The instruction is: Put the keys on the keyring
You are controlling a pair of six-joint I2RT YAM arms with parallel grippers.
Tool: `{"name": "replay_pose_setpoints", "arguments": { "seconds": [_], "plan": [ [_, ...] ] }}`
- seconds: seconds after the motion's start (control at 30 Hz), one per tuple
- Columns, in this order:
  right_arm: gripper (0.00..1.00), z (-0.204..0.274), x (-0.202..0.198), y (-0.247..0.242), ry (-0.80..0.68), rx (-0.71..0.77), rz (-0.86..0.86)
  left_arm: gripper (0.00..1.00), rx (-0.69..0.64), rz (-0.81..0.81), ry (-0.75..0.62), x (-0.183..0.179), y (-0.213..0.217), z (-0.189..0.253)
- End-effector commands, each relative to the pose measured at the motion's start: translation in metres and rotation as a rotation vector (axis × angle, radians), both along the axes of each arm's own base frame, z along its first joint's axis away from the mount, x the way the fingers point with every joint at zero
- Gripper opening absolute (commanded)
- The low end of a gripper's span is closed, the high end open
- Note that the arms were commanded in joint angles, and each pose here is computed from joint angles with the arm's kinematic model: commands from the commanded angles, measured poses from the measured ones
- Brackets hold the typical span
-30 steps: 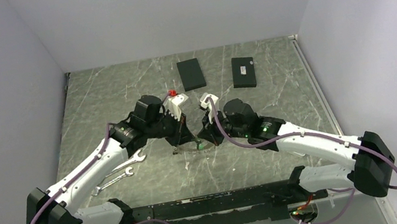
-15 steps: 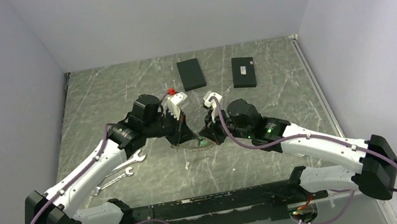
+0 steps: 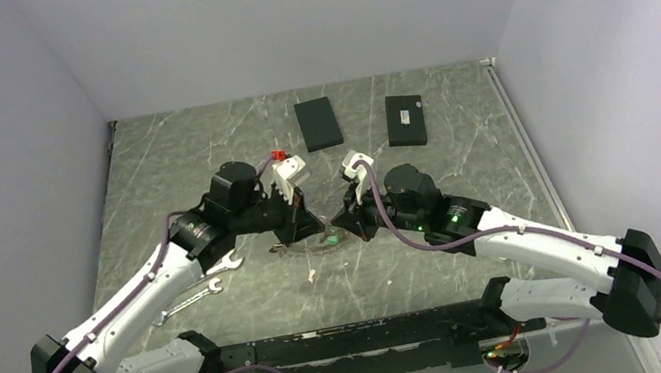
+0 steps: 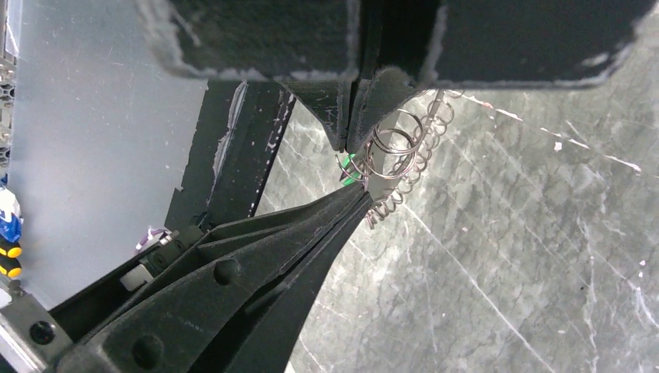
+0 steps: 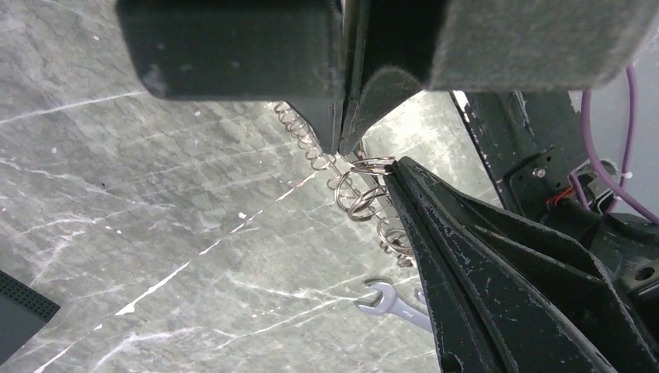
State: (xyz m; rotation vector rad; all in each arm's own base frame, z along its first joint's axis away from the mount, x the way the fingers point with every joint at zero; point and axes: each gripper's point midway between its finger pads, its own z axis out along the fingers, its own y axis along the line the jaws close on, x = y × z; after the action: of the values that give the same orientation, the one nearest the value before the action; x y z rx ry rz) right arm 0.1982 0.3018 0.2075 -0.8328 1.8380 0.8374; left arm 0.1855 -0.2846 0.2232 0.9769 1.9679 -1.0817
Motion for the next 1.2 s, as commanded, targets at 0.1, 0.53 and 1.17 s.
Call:
{"name": "replay_pose_setpoints", "arguments": {
  "seconds": [0.1, 0.53, 1.17],
  "plan": [
    [0.2, 0.024, -0.001, -0.006, -0.078, 0.031, 0.006, 0.0, -0.109, -0.075, -0.096, -0.011, -0.005, 0.035],
    [0.45, 0.052, -0.021, -0.01, -0.171, 0.077, 0.12, 0.0, -0.116, -0.106, -0.123, -0.017, -0.002, 0.044],
    [0.46, 0.079, -0.065, 0.004, -0.237, 0.119, 0.433, 0.0, -0.152, -0.309, -0.178, -0.046, -0.001, 0.072]
  ]
}}
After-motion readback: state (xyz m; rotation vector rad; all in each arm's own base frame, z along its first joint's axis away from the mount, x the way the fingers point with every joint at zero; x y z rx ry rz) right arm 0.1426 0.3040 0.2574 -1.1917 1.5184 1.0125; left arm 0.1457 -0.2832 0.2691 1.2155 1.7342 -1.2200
